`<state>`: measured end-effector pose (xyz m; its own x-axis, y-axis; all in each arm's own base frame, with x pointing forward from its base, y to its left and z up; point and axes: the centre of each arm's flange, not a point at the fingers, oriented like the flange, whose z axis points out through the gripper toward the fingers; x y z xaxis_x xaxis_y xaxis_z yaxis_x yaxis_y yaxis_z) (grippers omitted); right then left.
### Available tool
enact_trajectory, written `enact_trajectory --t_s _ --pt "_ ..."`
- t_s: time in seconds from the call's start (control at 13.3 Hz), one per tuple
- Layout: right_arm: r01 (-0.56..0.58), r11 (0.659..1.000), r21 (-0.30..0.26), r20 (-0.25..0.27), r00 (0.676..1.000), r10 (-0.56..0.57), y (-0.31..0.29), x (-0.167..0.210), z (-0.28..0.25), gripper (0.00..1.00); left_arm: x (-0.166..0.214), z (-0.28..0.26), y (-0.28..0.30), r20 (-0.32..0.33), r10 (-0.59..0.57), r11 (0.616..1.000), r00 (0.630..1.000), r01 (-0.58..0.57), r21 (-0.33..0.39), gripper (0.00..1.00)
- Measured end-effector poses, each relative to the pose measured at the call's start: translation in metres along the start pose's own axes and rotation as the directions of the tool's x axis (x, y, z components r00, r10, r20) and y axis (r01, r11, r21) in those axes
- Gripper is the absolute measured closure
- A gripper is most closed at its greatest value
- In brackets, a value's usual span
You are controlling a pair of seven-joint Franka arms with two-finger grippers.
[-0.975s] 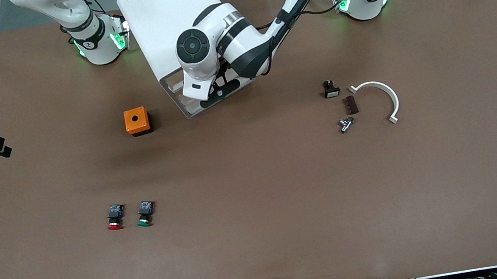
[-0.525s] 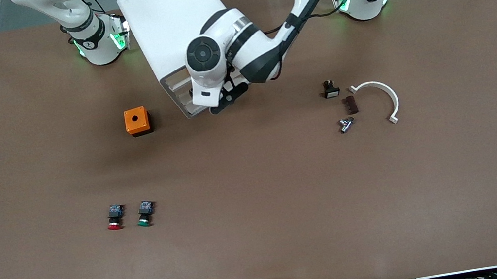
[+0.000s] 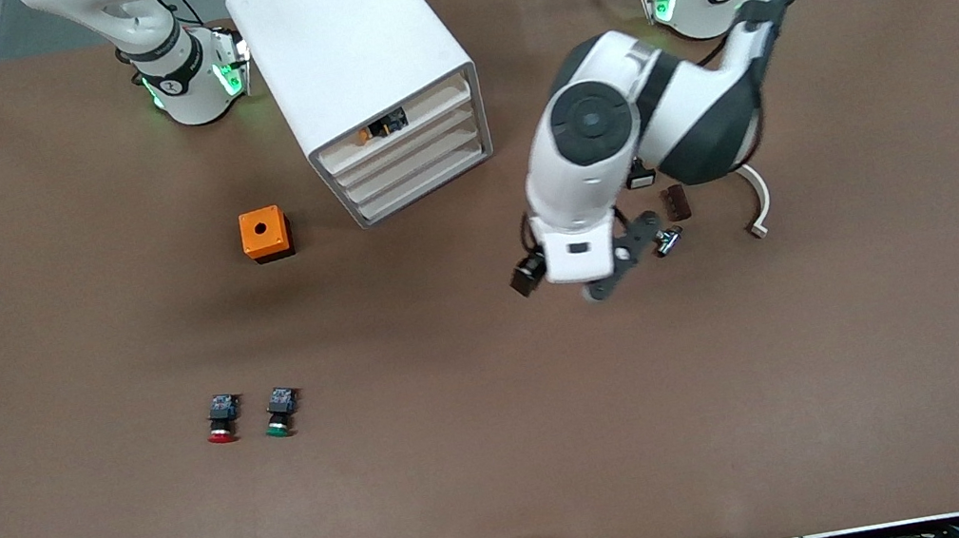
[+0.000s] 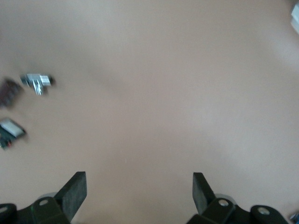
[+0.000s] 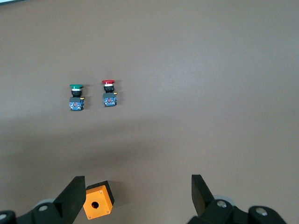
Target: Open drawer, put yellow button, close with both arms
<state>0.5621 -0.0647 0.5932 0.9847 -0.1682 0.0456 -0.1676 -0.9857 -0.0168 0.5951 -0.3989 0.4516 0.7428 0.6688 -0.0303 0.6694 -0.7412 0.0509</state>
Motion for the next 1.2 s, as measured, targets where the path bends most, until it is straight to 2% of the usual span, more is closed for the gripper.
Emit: enact_trajectory --t_s 0.15,0.38,0.53,0.9,1.05,1.2 --pt "0.000 1.000 0.000 -0.003 1.000 0.000 0.000 0.000 0.000 0.00 0.042 -0.031 -0.021 -0.032 0.045 0.999 0.998 -0.045 0.001 0.00" --pt "0.001 1.000 -0.001 -0.003 1.000 -0.001 0.000 0.000 -0.001 0.00 0.098 -0.076 -0.070 -0.024 0.158 0.986 0.987 -0.157 0.064 0.00" --pt "0.001 1.000 -0.001 -0.003 1.000 -0.001 0.000 0.000 -0.001 0.00 0.124 -0.104 -0.100 -0.013 0.181 0.979 0.983 -0.179 0.093 0.00" --pt "0.001 1.000 -0.002 -0.003 1.000 -0.001 0.000 0.000 -0.001 0.00 0.155 -0.149 -0.150 0.001 0.284 0.952 0.959 -0.283 0.114 0.00" --pt "0.002 1.000 -0.002 -0.003 1.000 -0.002 0.000 0.000 -0.001 0.00 0.165 -0.167 -0.168 0.007 0.355 0.928 0.935 -0.353 0.117 0.00" --pt "0.003 1.000 -0.002 -0.003 1.000 -0.003 -0.001 0.000 -0.001 0.00 0.175 -0.186 -0.190 0.017 0.443 0.889 0.896 -0.442 0.122 0.00"
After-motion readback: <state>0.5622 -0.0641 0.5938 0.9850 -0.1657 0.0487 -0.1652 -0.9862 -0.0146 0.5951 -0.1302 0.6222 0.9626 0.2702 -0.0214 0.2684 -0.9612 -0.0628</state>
